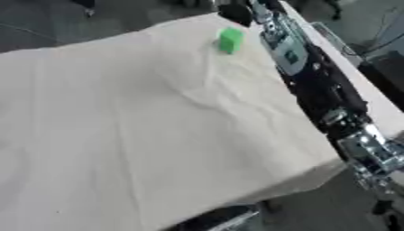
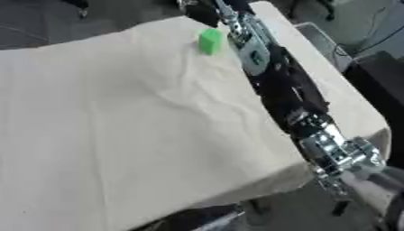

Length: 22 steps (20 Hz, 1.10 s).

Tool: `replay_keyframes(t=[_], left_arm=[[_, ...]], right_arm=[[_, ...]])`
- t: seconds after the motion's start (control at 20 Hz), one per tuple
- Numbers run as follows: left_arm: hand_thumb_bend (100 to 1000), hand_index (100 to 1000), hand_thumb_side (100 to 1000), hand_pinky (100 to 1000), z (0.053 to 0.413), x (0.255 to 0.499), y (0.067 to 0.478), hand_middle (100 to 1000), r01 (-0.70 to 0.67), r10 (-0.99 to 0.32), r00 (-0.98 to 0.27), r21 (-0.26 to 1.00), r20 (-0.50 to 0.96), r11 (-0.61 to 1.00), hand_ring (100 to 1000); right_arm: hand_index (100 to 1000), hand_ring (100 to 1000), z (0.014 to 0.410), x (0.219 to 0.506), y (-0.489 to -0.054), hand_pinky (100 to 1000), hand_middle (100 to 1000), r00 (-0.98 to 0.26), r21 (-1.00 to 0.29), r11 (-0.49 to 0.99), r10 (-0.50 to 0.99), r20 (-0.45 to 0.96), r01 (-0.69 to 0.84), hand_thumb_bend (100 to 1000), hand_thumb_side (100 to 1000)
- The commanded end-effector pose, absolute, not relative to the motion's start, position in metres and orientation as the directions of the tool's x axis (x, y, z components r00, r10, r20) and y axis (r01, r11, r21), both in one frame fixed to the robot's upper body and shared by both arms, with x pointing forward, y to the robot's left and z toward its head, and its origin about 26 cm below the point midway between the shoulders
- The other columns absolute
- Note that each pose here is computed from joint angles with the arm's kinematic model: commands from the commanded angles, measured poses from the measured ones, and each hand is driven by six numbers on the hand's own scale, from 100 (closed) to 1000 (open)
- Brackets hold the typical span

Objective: Pick up the objects with one hand, pass them to the other hand, and then place them into the box on the other side of the table.

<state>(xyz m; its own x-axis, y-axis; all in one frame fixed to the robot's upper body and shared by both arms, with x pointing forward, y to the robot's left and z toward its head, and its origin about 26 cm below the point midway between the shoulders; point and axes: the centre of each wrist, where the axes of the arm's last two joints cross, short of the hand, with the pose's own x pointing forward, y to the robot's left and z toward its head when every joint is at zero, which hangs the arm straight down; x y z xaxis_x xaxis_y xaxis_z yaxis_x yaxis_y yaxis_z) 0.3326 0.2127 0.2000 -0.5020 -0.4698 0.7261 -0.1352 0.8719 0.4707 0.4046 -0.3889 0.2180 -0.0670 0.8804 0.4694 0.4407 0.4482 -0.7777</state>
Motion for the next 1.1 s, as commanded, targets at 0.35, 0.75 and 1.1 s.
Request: replay_keyframes(t=[0.35, 0.75, 1.1], left_arm=[[144, 643, 781, 709, 0.216, 0.303, 0.223, 752, 0.042, -0.264, -0.669, 0.390, 0.695, 0.920, 952], [133, 626, 793, 710, 0.206, 0.300, 0.231, 750, 0.116, -0.177, -0.707, 0.360, 0.685, 0.926, 955], [129, 625, 801, 710, 0.205, 0.300, 0.229, 749, 0.127, -0.172, -0.710, 0.364, 0.683, 0.923, 956]], right_arm=[[935, 907, 0.210, 0.411, -0.442, 787, 998, 0.224, -0.751, 0.389, 0.791, 0.569, 0.533, 100, 908], [937, 910, 0.179, 0.424, -0.452, 808, 990, 0.384, -0.804, 0.318, 0.752, 0.536, 0.502, 100, 908], [942, 917, 0.146, 0.427, -0.462, 837, 980, 0.407, -0.867, 0.311, 0.786, 0.465, 0.390, 100, 864]])
